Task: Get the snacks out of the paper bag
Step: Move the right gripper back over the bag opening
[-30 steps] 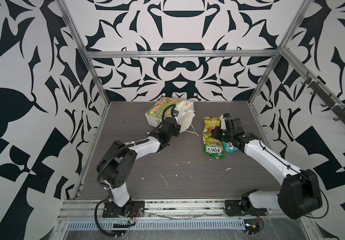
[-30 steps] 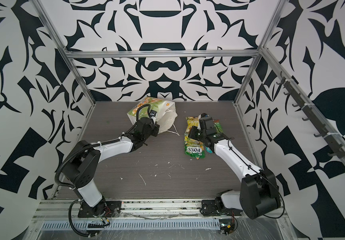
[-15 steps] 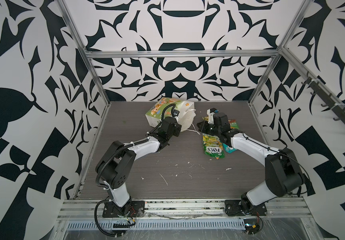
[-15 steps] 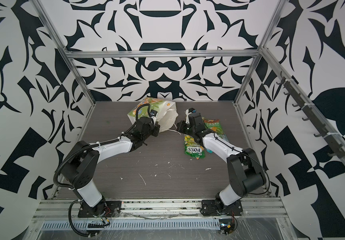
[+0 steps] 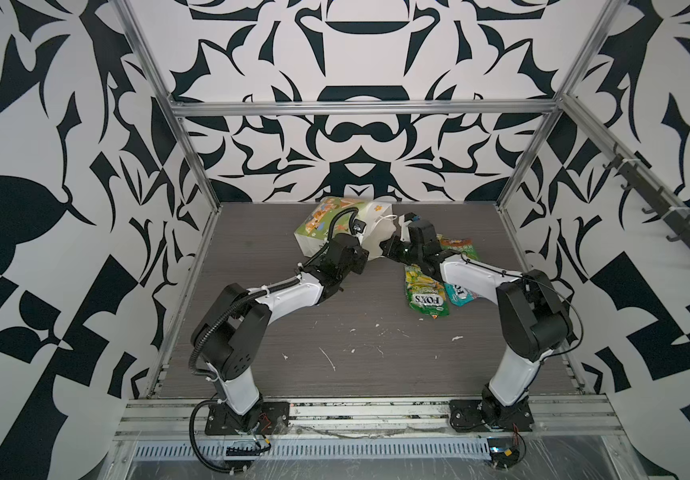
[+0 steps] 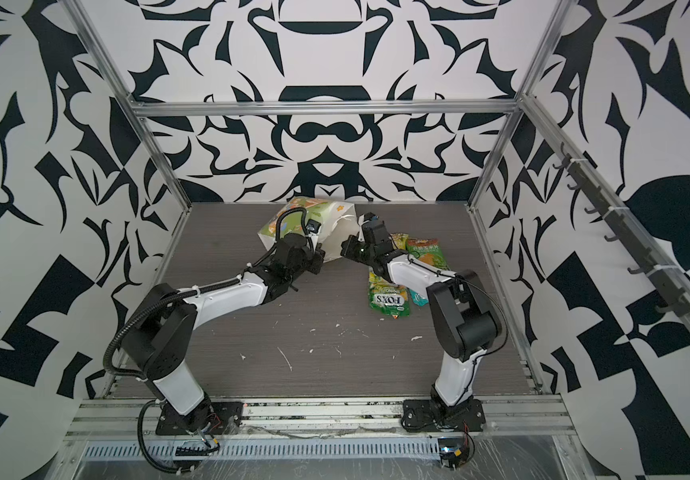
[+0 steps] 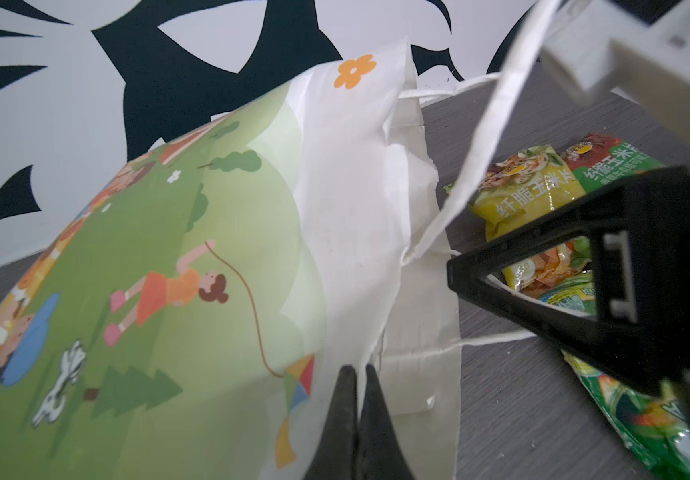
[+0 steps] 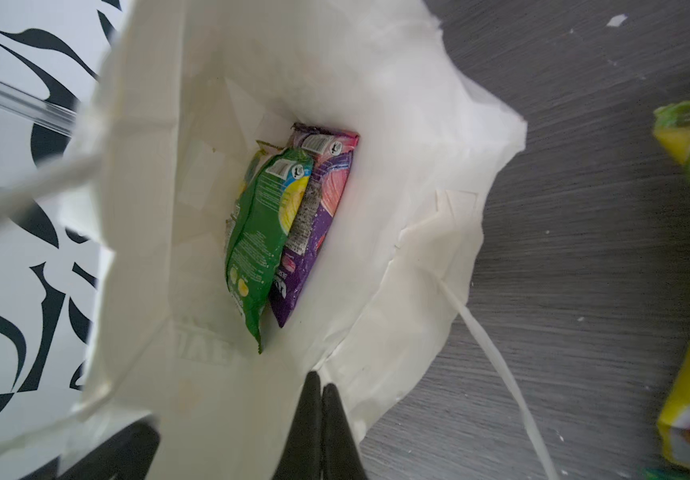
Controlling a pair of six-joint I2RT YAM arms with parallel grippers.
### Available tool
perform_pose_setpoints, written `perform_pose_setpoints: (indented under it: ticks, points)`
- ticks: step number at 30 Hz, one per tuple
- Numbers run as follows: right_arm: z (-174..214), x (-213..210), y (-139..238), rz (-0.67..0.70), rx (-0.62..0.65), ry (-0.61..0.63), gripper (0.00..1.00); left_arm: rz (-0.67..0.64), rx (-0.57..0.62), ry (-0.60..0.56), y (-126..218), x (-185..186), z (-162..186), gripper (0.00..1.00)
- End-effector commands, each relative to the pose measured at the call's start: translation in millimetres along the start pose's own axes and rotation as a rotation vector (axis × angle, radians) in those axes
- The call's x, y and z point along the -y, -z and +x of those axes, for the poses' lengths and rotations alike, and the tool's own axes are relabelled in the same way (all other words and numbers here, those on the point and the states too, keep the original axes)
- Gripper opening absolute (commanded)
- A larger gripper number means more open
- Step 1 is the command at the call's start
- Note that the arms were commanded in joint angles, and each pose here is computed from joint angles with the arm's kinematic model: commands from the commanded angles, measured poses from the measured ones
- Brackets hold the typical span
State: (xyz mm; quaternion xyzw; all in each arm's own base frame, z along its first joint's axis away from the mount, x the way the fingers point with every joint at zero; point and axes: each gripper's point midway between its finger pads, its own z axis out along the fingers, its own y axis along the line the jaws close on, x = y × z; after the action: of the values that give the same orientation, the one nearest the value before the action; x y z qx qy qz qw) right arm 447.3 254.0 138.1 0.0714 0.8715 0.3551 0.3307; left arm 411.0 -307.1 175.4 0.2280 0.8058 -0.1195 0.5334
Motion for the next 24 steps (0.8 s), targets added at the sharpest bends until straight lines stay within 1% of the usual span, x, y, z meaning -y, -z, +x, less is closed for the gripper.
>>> perform_pose_setpoints:
  ticks: [1,4,8,15,17,24]
  points:
    - [-21,-27,1,-0.056,0.059,0.028,0.03,0.02,0.088,0.008,15,5,-38,0.0]
    - [-19,-26,-3,-0.049,0.053,0.027,0.03,0.027,0.098,-0.001,16,7,-39,0.0]
    - [-22,-28,5,-0.044,0.065,0.033,0.02,0.03,0.092,-0.002,14,9,-37,0.0]
    - [-29,-29,25,-0.019,0.116,0.058,0.01,0.028,0.107,-0.005,22,7,-39,0.0]
    - [-31,-33,30,-0.026,0.121,0.062,0.01,0.038,0.112,-0.015,24,8,-40,0.0]
    - [-47,-43,62,-0.056,0.205,0.048,0.0,0.093,0.124,-0.038,25,18,-33,0.0]
